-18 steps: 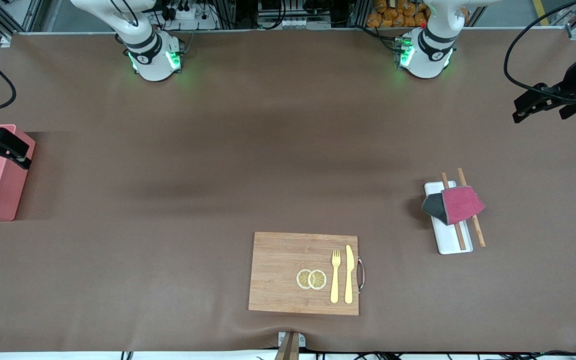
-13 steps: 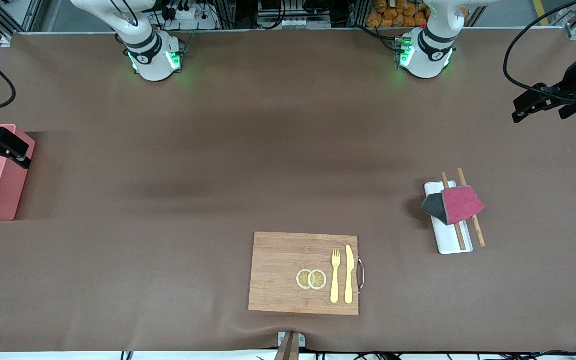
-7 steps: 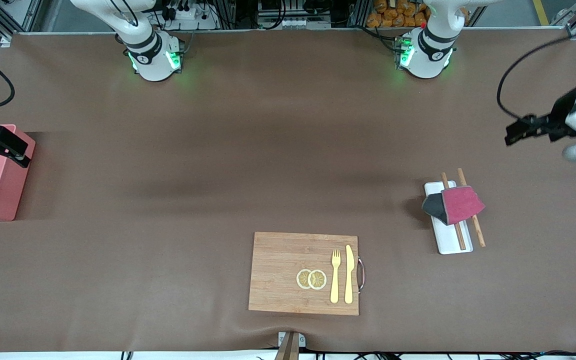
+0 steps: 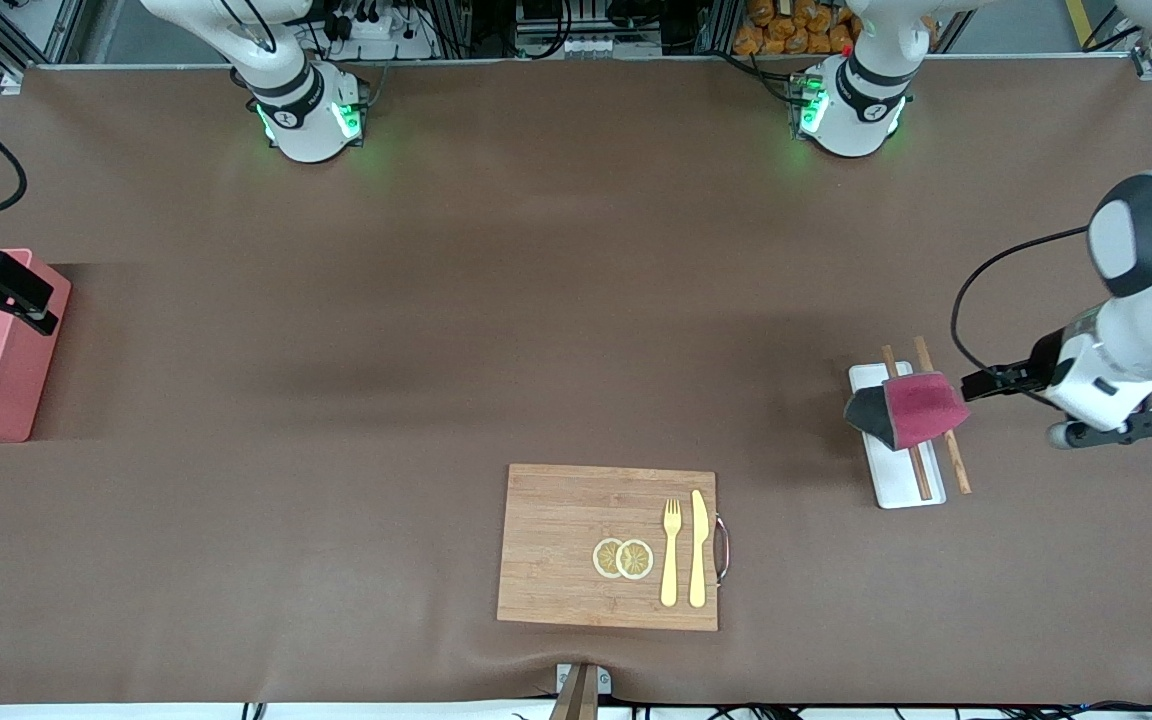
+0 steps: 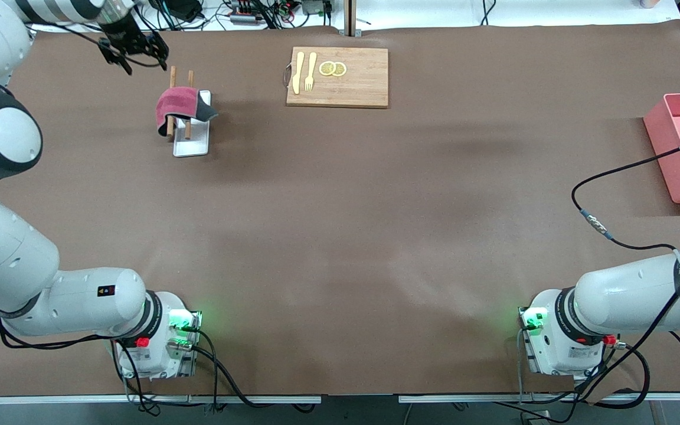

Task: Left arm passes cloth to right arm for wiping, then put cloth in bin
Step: 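Reach the left gripper down toward the pink cloth on the tray, then close the left gripper on the pink cloth edge, then lift the cloth with the left gripper while the right gripper approaches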

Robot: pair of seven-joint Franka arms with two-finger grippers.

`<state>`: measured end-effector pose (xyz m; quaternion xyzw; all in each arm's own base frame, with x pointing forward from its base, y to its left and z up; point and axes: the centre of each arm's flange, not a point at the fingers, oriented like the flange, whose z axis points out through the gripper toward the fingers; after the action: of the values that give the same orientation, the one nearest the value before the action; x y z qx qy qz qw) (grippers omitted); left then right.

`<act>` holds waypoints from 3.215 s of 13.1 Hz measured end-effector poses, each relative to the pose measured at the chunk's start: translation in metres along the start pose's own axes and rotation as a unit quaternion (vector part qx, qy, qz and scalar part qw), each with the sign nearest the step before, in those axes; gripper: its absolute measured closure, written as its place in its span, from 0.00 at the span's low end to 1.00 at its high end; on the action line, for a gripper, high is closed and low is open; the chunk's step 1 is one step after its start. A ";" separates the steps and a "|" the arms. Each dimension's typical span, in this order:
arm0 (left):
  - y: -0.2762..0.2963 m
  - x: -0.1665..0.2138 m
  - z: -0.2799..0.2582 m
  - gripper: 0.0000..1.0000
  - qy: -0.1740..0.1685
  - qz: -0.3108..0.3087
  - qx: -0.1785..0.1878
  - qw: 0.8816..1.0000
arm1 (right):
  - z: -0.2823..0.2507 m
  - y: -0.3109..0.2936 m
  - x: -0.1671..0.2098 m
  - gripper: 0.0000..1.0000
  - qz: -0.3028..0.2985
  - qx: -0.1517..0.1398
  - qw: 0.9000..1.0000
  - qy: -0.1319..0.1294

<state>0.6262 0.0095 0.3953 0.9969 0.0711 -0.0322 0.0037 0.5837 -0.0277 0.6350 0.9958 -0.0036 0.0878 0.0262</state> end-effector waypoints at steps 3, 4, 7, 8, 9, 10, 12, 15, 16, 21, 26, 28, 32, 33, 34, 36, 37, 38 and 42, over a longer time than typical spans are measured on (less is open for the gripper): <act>0.001 -0.001 0.034 0.00 -0.017 0.001 0.000 1.000 | -0.002 0.000 0.000 0.00 0.000 0.000 1.000 0.001; 0.001 -0.001 0.042 0.00 -0.023 0.002 0.001 1.000 | -0.002 0.000 0.000 0.00 0.000 0.000 1.000 0.001; 0.003 0.002 0.062 0.04 -0.033 0.003 0.000 0.999 | -0.001 0.000 0.000 0.00 0.000 0.000 1.000 0.001; 0.003 0.003 0.067 0.09 -0.035 0.003 0.000 0.999 | -0.001 0.001 0.000 0.00 0.000 0.000 1.000 0.001; 0.003 0.004 0.072 0.14 -0.036 0.003 0.000 0.999 | -0.001 0.001 0.000 0.00 0.001 0.000 1.000 0.000; 0.003 0.004 0.074 0.14 -0.036 0.003 0.000 0.999 | -0.001 0.001 0.000 0.00 0.001 0.000 1.000 0.000; 0.003 0.005 0.077 0.16 -0.036 0.003 -0.001 0.999 | -0.001 0.001 0.000 0.00 0.001 0.000 1.000 0.000; 0.006 0.006 0.081 0.26 -0.033 0.005 -0.002 0.999 | -0.001 0.001 0.000 0.00 0.001 0.000 1.000 0.000; 0.007 0.007 0.082 0.32 -0.033 0.006 -0.002 0.999 | -0.001 0.001 0.000 0.00 0.001 0.000 1.000 0.000; 0.008 0.008 0.085 0.45 -0.031 0.006 -0.002 0.999 | -0.001 0.001 0.000 0.00 0.001 0.000 1.000 -0.002; 0.010 0.010 0.082 0.70 -0.028 0.008 -0.003 1.000 | -0.001 0.001 0.000 0.00 0.001 0.000 1.000 -0.002; 0.009 0.011 0.078 0.87 -0.024 0.008 -0.002 1.000 | 0.000 0.001 -0.001 0.00 0.001 0.000 1.000 -0.003; 0.011 0.012 0.076 0.93 -0.021 0.009 -0.003 1.000 | 0.002 0.008 -0.003 0.00 0.006 -0.001 1.000 -0.012; 0.012 0.013 0.073 0.93 -0.018 0.010 -0.003 1.000 | 0.004 0.006 -0.005 0.00 0.006 0.000 1.000 -0.023; 0.015 0.014 0.068 0.93 -0.014 0.012 -0.004 1.000 | 0.005 0.004 -0.007 0.00 0.004 0.001 0.999 -0.033; 0.032 0.013 0.052 0.94 -0.001 0.026 -0.010 1.000 | 0.008 -0.003 -0.012 0.00 0.000 0.002 0.999 -0.055; 0.047 0.009 0.040 0.94 0.006 0.037 -0.015 0.999 | 0.009 -0.007 -0.013 0.00 0.004 0.002 0.998 -0.062; 0.066 0.003 0.027 0.94 0.011 0.046 -0.023 0.999 | 0.010 -0.011 -0.014 0.00 0.012 0.002 0.998 -0.066; 0.165 -0.031 -0.012 0.94 0.009 0.003 -0.093 0.996 | 0.014 -0.051 -0.025 0.00 0.106 0.009 0.988 -0.112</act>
<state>0.6202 -0.1584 0.4094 0.9927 0.0708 -0.0166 0.0957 0.5617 0.0226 0.6145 0.9935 -0.1114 -0.0221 0.0070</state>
